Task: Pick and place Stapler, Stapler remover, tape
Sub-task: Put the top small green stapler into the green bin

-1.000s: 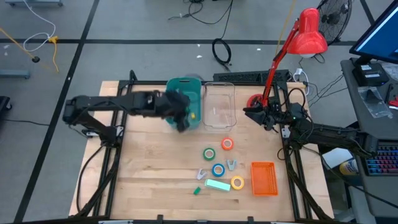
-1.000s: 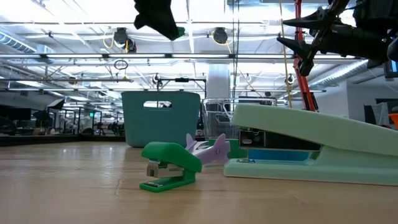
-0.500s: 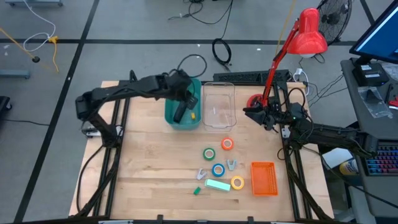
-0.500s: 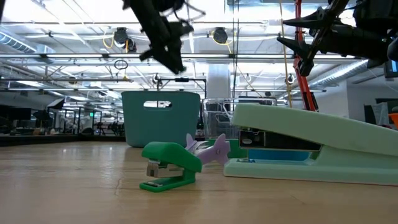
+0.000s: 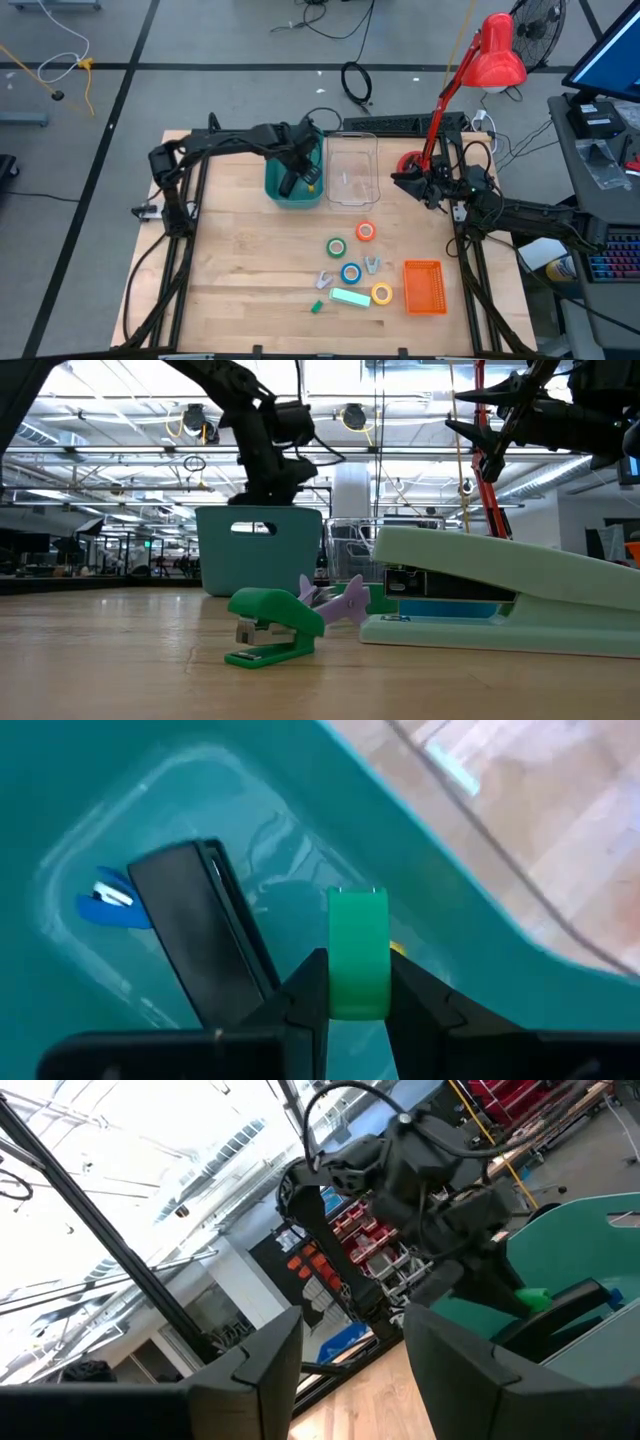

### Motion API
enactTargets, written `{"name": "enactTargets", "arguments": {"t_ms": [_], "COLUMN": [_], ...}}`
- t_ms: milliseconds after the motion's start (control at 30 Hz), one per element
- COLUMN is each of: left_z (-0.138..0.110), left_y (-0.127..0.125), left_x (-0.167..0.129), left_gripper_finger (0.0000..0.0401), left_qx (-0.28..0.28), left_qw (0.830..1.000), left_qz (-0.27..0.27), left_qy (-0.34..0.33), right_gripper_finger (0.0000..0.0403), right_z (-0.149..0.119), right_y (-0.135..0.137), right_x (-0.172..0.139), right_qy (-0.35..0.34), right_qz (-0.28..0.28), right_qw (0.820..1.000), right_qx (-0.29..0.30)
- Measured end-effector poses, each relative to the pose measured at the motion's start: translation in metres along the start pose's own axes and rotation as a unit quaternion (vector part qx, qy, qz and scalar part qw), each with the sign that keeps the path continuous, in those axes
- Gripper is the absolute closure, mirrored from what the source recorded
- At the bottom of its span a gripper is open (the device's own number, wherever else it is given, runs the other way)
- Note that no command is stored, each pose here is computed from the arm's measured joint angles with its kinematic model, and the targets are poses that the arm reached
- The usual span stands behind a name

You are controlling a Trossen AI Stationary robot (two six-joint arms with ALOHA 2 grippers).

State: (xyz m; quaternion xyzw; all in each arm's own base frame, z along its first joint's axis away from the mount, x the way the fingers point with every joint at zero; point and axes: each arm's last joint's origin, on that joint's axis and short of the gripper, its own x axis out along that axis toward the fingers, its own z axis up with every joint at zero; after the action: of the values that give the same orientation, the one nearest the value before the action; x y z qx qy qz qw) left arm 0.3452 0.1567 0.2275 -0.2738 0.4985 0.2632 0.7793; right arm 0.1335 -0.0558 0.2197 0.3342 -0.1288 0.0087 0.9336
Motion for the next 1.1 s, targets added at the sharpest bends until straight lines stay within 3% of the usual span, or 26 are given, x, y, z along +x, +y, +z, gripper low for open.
{"name": "enactTargets", "arguments": {"t_ms": [300, 1100], "left_z": [-0.006, -0.011], "left_y": [-0.004, -0.009], "left_x": [0.024, 0.041], "left_gripper_finger": [0.033, 0.033], "left_qx": [0.023, 0.056], "left_qw": [0.999, 0.996], "left_qz": [0.009, 0.036], "left_qy": [0.042, 0.052], "right_gripper_finger": [0.0232, 0.0232], "right_z": [0.001, 0.001], "right_y": [-0.001, -0.001], "right_x": [0.0, 0.0], "right_qy": [-0.009, -0.017], "right_qz": [-0.009, -0.016], "right_qw": [1.0, 1.0], "right_qx": [0.0, 0.008]}}
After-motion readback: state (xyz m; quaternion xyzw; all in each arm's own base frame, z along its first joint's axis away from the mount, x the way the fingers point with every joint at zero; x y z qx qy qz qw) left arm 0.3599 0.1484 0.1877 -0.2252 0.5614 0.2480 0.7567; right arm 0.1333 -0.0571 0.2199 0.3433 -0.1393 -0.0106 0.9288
